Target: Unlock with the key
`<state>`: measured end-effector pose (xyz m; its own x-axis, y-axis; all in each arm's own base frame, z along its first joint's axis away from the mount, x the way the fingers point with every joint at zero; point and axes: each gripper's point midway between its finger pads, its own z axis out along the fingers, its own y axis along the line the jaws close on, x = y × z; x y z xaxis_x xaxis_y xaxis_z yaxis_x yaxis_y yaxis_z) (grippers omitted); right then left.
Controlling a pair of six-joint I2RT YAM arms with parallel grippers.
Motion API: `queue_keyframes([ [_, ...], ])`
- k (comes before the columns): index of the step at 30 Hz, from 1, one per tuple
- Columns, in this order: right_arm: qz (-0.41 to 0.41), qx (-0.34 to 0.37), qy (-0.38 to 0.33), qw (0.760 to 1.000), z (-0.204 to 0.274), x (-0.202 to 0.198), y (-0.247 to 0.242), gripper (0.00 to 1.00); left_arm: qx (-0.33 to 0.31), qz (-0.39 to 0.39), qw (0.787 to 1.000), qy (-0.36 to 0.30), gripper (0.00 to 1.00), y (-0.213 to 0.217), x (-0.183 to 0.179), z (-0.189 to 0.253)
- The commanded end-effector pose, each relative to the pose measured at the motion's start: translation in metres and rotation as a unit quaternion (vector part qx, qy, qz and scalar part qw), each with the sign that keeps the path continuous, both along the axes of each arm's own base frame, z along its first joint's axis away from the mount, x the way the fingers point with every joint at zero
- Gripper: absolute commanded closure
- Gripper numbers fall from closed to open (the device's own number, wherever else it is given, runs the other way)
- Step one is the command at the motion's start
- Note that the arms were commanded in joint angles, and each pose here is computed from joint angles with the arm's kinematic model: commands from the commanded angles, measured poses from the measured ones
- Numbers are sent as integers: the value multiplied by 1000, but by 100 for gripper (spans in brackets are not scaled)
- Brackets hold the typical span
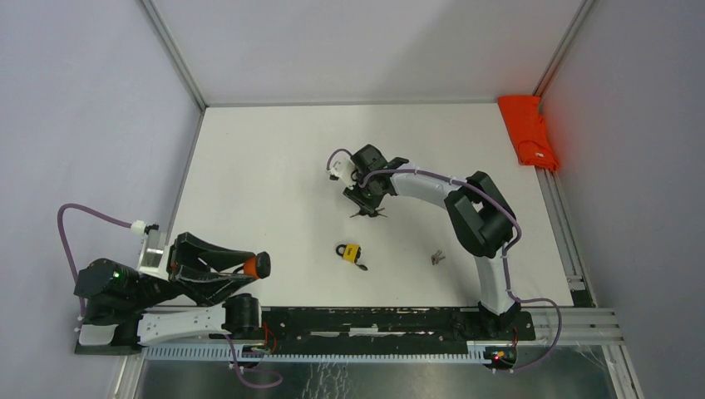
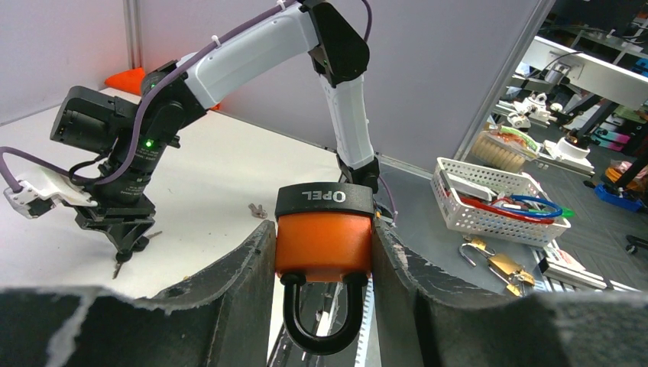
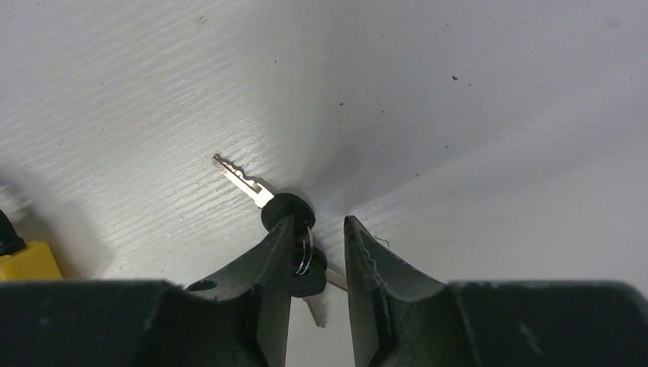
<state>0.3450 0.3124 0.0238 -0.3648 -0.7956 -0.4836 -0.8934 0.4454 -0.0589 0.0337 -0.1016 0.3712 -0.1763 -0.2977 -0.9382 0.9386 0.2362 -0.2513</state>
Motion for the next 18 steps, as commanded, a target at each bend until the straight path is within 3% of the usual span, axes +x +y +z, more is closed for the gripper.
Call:
queue_keyframes([
  [1,16,-11,13,1000,-8,-11,-5,65,-34,6,999,1,98,8,2,16],
  [18,25,40,-11,999,24,-24,4,64,-36,6,999,1,98,7,2,17],
])
